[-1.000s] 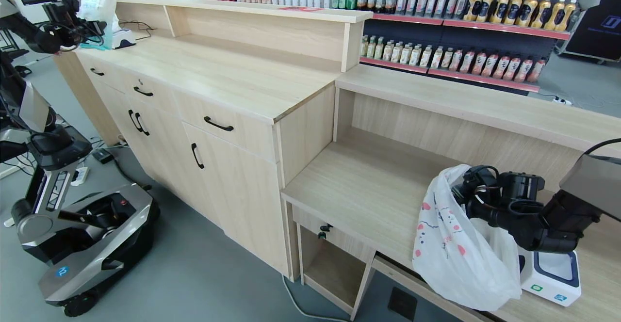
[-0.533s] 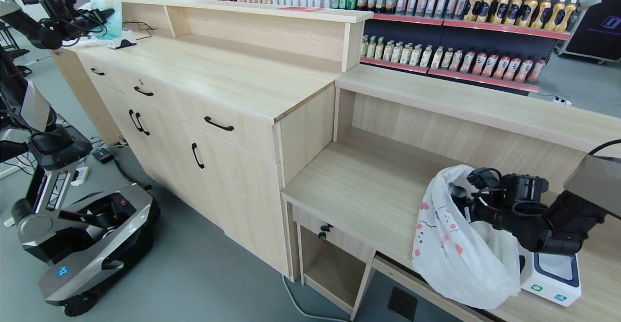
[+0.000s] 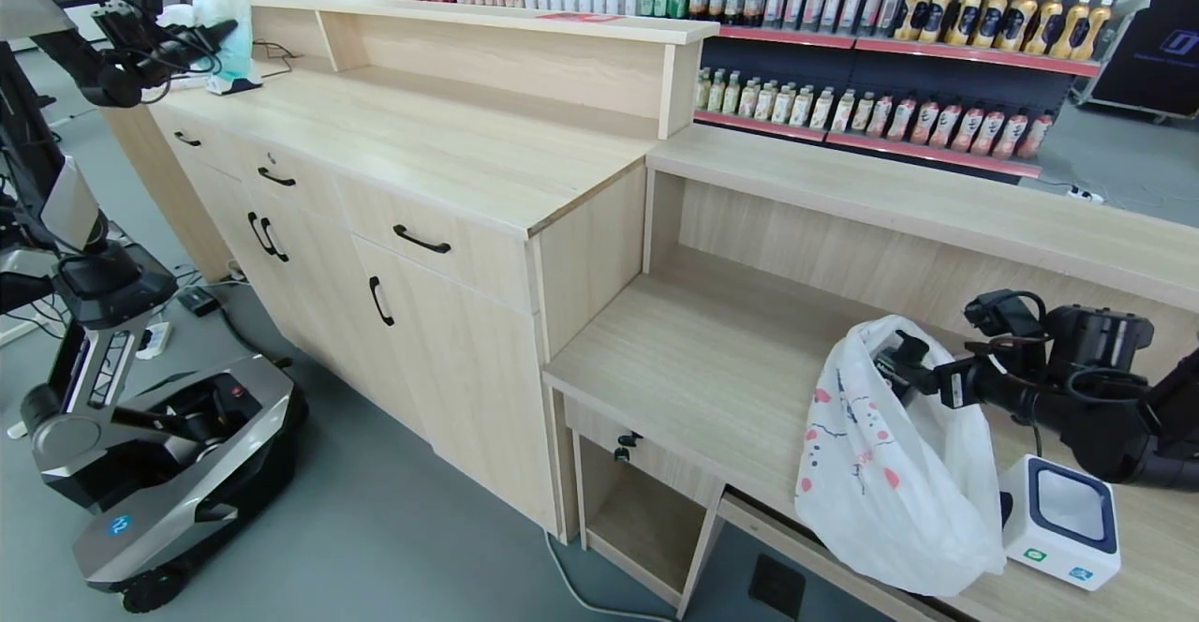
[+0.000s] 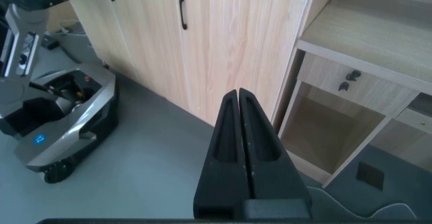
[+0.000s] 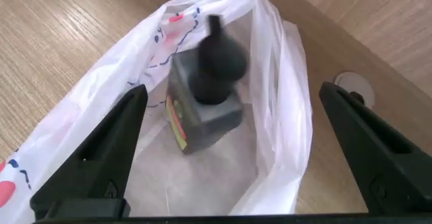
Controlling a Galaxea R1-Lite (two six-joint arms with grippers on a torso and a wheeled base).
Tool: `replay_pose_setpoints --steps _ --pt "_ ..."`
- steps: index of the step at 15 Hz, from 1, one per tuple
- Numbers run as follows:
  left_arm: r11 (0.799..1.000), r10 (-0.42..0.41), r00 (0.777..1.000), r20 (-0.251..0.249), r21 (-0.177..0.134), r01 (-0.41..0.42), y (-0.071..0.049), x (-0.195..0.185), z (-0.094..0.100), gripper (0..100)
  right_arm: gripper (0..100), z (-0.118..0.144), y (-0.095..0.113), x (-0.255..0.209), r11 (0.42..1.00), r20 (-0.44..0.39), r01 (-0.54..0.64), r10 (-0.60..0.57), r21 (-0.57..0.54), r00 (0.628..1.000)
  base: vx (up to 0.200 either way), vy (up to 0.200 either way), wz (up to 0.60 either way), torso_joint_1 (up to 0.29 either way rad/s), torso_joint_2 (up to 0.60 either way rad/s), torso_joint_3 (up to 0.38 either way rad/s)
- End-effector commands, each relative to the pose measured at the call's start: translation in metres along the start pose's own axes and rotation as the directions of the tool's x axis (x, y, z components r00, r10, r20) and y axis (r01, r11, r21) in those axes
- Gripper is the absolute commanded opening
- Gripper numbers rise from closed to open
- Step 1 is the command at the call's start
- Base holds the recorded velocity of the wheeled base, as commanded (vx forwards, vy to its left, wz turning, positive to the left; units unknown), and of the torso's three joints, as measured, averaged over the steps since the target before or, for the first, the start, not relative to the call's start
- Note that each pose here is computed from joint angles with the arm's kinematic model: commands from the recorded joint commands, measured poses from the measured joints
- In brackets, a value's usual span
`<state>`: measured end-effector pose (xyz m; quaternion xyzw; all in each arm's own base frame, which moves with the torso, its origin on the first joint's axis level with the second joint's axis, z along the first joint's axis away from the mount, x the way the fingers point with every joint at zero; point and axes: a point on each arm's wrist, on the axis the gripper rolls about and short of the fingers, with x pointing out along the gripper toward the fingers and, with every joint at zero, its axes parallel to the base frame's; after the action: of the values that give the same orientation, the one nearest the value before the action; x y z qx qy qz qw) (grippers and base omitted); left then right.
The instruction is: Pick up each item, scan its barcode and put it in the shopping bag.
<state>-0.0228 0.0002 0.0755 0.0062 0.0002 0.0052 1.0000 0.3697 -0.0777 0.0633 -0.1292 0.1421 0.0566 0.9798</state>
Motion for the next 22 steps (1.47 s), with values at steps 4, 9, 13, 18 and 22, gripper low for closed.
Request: replay_pose_setpoints --steps 4,9,13,18,22 --pt "1.0 0.0 1.0 0.0 0.001 0.0 0.0 0.0 0.0 0 100 0.015 -0.005 -0.017 1.0 0.035 0.023 -0.022 -0.007 0.999 0.0 0.0 0.0 0.0 0.0 0.0" --pt "1.0 0.0 1.0 0.0 0.001 0.0 0.0 0.0 0.0 0 100 0.048 -0.018 -0.061 0.995 0.121 0.098 -0.094 -0.025 0.988 0.0 0.0 0.0 0.0 0.0 0.0" --pt "1.0 0.0 1.0 0.0 0.0 0.0 0.0 0.0 0.0 0 100 0.047 -0.029 -0.159 0.96 0.094 0.276 -0.271 -0.046 0.958 0.0 0.0 0.0 0.0 0.0 0.0" --pt "1.0 0.0 1.0 0.0 0.0 0.0 0.0 0.0 0.0 0 100 0.045 -0.05 -0.198 0.899 0.035 0.437 -0.436 -0.041 0.899 0.0 0.0 -0.6 0.0 0.0 0.003" --pt "1.0 0.0 1.0 0.0 0.0 0.0 0.0 0.0 0.0 0 100 0.019 -0.057 -0.201 0.843 -0.207 0.538 -0.528 -0.008 0.824 0.0 0.0 -0.6 0.005 0.0 0.0"
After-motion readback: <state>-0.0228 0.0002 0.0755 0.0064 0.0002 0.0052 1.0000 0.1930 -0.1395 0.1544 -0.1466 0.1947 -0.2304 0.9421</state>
